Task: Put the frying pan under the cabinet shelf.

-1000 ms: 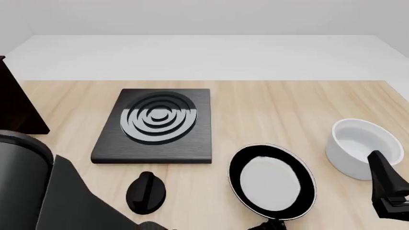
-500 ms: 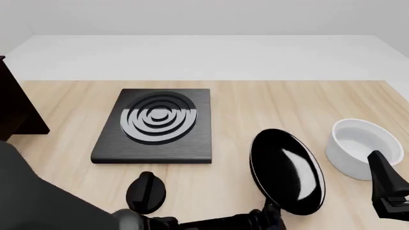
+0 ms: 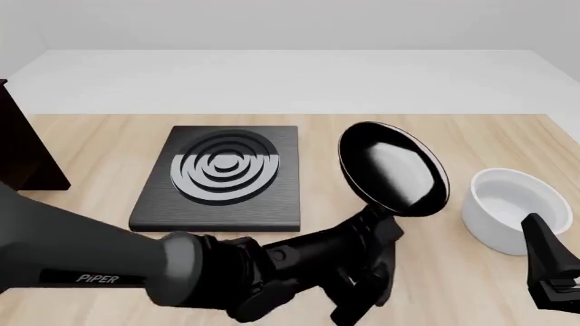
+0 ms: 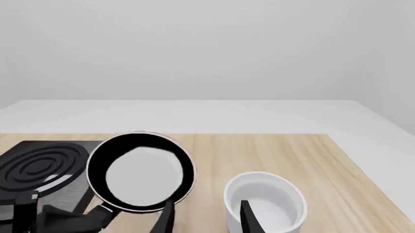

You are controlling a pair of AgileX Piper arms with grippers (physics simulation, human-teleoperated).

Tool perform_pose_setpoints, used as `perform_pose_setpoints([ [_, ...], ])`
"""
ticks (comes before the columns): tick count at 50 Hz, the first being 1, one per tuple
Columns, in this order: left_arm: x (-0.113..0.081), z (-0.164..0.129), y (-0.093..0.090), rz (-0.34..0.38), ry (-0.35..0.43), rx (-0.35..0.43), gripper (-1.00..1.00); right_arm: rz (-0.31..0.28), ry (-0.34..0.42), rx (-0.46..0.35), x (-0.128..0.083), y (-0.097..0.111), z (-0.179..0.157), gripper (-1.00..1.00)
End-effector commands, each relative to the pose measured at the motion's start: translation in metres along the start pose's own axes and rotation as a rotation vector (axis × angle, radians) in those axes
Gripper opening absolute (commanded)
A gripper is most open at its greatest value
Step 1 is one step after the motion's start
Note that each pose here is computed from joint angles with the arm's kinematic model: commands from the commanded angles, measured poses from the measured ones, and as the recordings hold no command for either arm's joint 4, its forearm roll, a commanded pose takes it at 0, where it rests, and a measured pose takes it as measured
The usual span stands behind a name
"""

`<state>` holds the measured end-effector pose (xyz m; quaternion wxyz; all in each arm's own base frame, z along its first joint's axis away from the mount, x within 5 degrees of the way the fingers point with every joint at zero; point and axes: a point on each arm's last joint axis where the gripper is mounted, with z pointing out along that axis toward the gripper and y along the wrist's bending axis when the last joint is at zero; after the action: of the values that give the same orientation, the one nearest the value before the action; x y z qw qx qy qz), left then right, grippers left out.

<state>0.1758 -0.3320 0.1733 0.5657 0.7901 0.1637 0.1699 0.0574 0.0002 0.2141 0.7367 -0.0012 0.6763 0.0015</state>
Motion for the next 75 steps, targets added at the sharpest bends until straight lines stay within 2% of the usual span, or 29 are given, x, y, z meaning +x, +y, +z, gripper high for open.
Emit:
perform_pose_setpoints([
  [1,0.021,-0.012,0.028,-0.030,0.048,-0.101,-1.00,0.000,0.000,0.000,0.000,0.000,0.000,1.00],
  [9,0.015,-0.043,0.039,-0.024,0.036,-0.160,-1.00,0.000,0.000,0.000,0.000,0.000,0.000,1.00],
  [18,0.002,-0.094,0.054,0.013,0.002,-0.249,-1.00,0.000,0.000,0.000,0.000,0.000,0.000,1.00],
  [23,0.004,-0.110,0.054,0.014,0.010,-0.267,-1.00,0.000,0.000,0.000,0.000,0.000,0.000,1.00],
  [30,0.021,-0.131,0.054,0.003,0.074,-0.292,-1.00,0.000,0.000,0.000,0.000,0.000,0.000,1.00],
  [33,0.022,-0.140,0.051,-0.003,0.080,-0.294,-1.00,0.000,0.000,0.000,0.000,0.000,0.000,1.00],
  [35,0.025,-0.141,0.043,0.027,0.101,-0.295,-1.00,0.000,0.000,0.000,0.000,0.000,0.000,1.00],
  [37,0.027,-0.149,0.046,-0.001,0.106,-0.293,-1.00,0.000,0.000,0.000,0.000,0.000,0.000,1.00],
  [42,0.035,-0.161,0.043,-0.003,0.144,-0.298,-1.00,0.000,0.000,0.000,0.000,0.000,0.000,1.00],
  [51,0.040,-0.182,0.032,-0.008,0.183,-0.306,-1.00,0.000,0.000,0.000,0.000,0.000,0.000,1.00],
  [60,0.049,-0.205,0.017,-0.035,0.256,-0.296,-1.00,0.000,0.000,0.000,0.000,0.000,0.000,1.00],
  [67,0.049,-0.217,0.007,-0.049,0.277,-0.285,-1.00,0.000,0.000,0.000,0.000,0.000,0.000,1.00],
  [75,0.049,-0.228,0.004,-0.061,0.293,-0.296,-1.00,0.000,0.000,0.000,0.000,0.000,0.000,1.00],
])
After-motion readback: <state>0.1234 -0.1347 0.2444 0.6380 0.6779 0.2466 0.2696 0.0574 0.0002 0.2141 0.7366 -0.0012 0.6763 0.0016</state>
